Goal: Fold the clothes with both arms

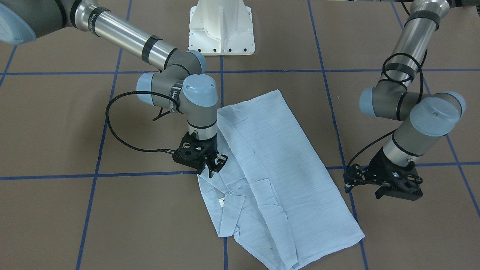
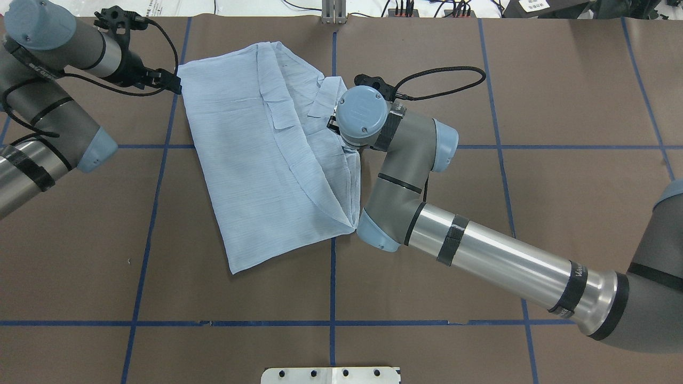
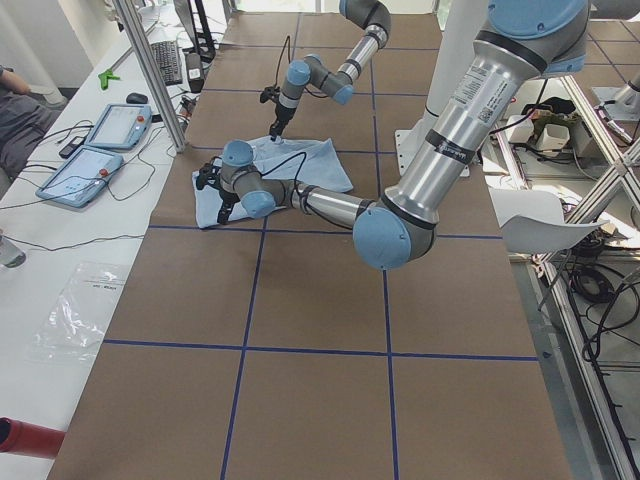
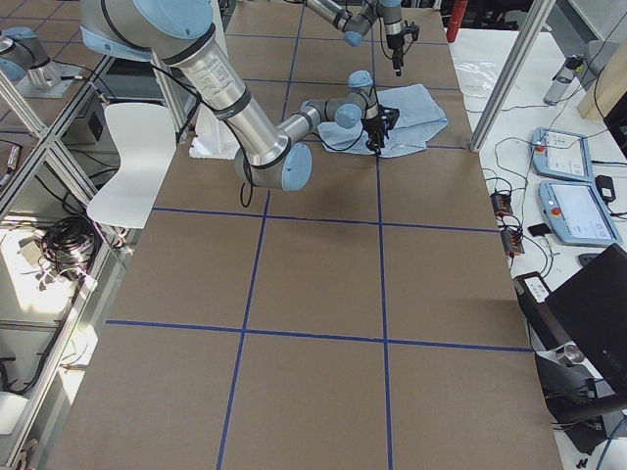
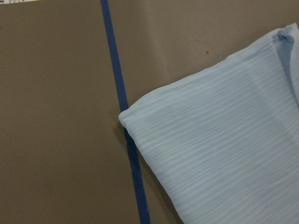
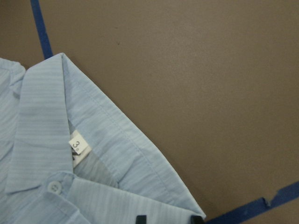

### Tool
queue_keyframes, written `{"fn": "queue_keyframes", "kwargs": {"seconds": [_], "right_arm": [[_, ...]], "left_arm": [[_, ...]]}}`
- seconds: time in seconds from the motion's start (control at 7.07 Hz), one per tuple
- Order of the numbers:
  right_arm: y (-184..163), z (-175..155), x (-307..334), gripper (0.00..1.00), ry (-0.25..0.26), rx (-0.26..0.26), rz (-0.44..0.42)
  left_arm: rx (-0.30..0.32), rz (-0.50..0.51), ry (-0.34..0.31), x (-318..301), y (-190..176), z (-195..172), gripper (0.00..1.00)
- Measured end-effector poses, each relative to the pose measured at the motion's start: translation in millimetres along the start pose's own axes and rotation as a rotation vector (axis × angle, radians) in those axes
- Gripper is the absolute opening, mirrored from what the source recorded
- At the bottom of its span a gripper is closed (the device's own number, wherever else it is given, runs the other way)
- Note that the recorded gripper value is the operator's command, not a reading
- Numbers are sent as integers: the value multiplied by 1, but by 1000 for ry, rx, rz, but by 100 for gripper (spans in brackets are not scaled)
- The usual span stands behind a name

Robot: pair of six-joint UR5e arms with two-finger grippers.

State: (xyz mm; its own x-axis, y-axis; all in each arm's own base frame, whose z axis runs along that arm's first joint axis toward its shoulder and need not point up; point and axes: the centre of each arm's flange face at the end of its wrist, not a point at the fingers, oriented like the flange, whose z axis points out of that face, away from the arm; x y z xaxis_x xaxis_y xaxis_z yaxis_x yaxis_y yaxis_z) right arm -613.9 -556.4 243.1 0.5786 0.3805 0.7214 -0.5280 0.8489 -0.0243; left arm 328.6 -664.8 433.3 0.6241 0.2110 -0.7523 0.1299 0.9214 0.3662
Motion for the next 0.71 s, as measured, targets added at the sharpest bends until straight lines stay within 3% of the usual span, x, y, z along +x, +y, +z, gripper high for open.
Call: {"fn": "queue_keyframes", "kwargs": {"seconds": [0.71], "right_arm": [[5, -17, 32, 0, -25, -11, -28]], "left_arm": [[6, -1, 12, 6, -1, -5, 100]]}}
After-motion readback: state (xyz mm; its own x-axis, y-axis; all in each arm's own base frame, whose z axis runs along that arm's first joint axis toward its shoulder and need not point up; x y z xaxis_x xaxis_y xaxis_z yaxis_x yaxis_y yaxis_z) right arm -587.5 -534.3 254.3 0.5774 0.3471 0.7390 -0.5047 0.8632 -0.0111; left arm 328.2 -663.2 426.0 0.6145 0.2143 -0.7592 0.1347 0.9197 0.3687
